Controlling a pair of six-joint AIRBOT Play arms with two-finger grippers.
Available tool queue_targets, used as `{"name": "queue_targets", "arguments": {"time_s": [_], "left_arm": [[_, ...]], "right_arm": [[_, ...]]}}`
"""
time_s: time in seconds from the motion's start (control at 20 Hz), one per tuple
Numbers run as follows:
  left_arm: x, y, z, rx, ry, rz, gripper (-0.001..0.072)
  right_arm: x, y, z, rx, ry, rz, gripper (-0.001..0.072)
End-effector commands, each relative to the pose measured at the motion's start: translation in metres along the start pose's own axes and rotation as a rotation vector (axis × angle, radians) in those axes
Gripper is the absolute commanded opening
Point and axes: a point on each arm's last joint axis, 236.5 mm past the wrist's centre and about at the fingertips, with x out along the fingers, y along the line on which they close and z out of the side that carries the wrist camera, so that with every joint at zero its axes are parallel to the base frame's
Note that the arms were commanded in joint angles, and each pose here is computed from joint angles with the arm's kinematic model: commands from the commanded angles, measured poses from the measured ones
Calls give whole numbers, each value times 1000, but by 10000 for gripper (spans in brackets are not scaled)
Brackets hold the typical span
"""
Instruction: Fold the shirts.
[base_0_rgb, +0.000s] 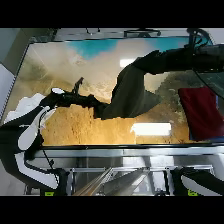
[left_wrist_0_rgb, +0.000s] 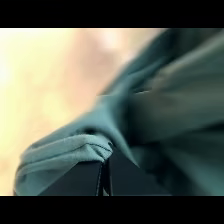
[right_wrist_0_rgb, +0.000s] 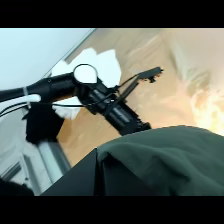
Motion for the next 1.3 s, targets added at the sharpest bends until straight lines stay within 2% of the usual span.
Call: {"name": "queue_targets", "arguments": {"time_s": [0.0, 0.2, 0.4, 0.5, 0.55, 0.7, 0.85, 1.05, 1.25], "left_arm": [[-74, -86, 39, 184, -80, -68, 0], [-239, -234, 66, 513, -403, 13, 0], [-360, -397, 13, 945, -770, 190, 20], [-396, -435, -10, 1042, -940, 317, 20], [-407, -435, -13, 1034, -991, 370, 21], [-386, -374, 3, 881, -910, 402, 21], [-326, -277, 36, 683, -681, 344, 22], [-203, -147, 68, 476, -344, 234, 19], [-86, -9, 70, 201, -93, 177, 19]], "right_arm": [[-43, -6, 40, -37, -168, -105, 19], [-124, 42, 72, -164, -357, -213, 19], [-176, 125, 70, -418, -469, -293, 19], [-196, 141, 68, -496, -506, -391, 19], [-202, 136, 66, -501, -503, -446, 20], [-191, 77, 47, -321, -370, -523, 19], [-142, -9, -3, -30, -130, -458, 19], [-71, -127, -116, 371, 147, -392, 20], [-17, -217, -235, 626, 321, -402, 20]]}}
